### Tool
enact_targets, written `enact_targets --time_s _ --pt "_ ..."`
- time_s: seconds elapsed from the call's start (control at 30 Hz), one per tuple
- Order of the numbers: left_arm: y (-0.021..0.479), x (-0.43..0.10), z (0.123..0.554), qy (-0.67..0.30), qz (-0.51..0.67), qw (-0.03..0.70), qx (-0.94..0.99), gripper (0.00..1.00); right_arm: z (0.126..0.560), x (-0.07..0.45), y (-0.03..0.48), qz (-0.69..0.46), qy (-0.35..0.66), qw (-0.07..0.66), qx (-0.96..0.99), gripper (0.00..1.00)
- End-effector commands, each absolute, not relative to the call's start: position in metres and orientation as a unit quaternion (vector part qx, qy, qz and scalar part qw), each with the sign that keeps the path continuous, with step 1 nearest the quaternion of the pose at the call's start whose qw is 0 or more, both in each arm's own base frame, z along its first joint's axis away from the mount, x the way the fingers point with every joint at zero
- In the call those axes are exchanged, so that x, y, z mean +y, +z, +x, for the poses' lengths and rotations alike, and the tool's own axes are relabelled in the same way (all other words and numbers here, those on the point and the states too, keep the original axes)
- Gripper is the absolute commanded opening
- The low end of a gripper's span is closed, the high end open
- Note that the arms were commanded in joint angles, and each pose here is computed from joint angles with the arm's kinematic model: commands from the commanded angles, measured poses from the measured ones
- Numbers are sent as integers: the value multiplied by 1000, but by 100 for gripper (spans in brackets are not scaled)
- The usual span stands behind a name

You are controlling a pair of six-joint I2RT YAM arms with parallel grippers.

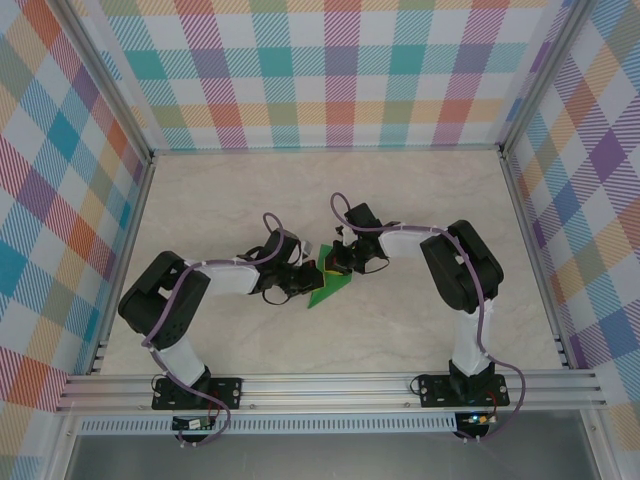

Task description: Fold a paper plane with a square sheet of paper (pick it up from the middle)

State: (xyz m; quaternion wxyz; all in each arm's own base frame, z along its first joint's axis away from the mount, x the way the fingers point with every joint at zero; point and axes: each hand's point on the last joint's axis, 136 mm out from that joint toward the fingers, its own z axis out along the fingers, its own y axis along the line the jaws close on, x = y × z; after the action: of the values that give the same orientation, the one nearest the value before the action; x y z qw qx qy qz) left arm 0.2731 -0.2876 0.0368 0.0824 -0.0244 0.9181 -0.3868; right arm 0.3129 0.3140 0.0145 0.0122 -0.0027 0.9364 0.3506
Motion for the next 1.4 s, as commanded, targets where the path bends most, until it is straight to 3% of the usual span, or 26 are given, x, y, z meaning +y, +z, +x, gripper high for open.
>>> enact_targets --time_s 0.0,1.03,1.37 --pt "26 -286 267 -390 -26 64 918 4 289 279 -39 32 261 -32 964 0" --pt "-5 -253 218 -343 -33 6 939 3 287 274 -43 39 241 -43 969 0" --pt "34 -273 240 -386 -27 39 921 3 287 274 -44 41 240 -45 969 0"
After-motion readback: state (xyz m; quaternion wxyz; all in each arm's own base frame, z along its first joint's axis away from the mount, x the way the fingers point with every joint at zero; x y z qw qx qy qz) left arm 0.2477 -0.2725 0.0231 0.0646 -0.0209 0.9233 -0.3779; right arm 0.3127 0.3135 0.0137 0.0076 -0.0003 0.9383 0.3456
